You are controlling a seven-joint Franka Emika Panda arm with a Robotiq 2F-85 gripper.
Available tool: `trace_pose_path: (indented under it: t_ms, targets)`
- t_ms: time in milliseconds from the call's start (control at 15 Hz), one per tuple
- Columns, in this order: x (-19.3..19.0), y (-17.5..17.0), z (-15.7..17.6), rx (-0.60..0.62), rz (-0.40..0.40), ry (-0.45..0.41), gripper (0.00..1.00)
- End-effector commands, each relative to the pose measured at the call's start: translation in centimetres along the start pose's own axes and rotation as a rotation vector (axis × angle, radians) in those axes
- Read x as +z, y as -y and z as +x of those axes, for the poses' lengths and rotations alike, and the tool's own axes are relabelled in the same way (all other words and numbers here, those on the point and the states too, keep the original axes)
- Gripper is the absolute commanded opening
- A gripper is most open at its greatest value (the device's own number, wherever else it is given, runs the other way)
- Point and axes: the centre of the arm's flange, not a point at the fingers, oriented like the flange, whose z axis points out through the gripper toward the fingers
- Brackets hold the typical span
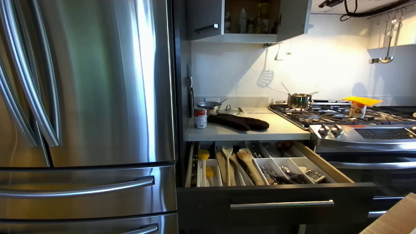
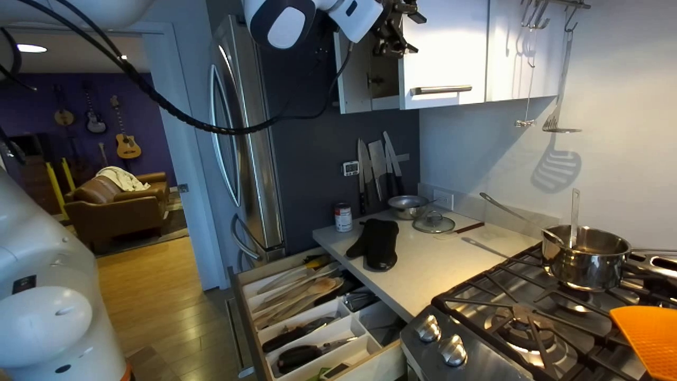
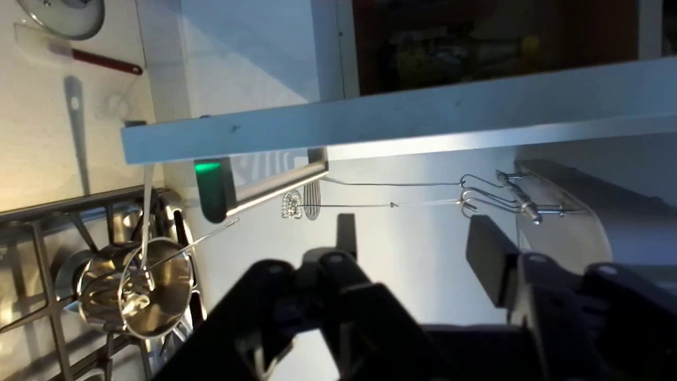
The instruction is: Close the doors of the upper cabinet on the left
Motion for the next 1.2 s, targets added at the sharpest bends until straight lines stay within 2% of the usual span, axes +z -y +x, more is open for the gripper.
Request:
trace_pose_path:
  t_ms: [0,200,267,1133]
  targets:
    - [1.4,0.1,0.5,0.013,0.041,0.055,0.26]
    - [1.5,-0.1,0.5,0.002,0.046,0.093,0.04]
    - [1.5,-0.2,0.4,-0.004,0.046,0.109,0.00]
    - [3.7,-1.6,-4.5,-0.178,0.059,0.310,0.00]
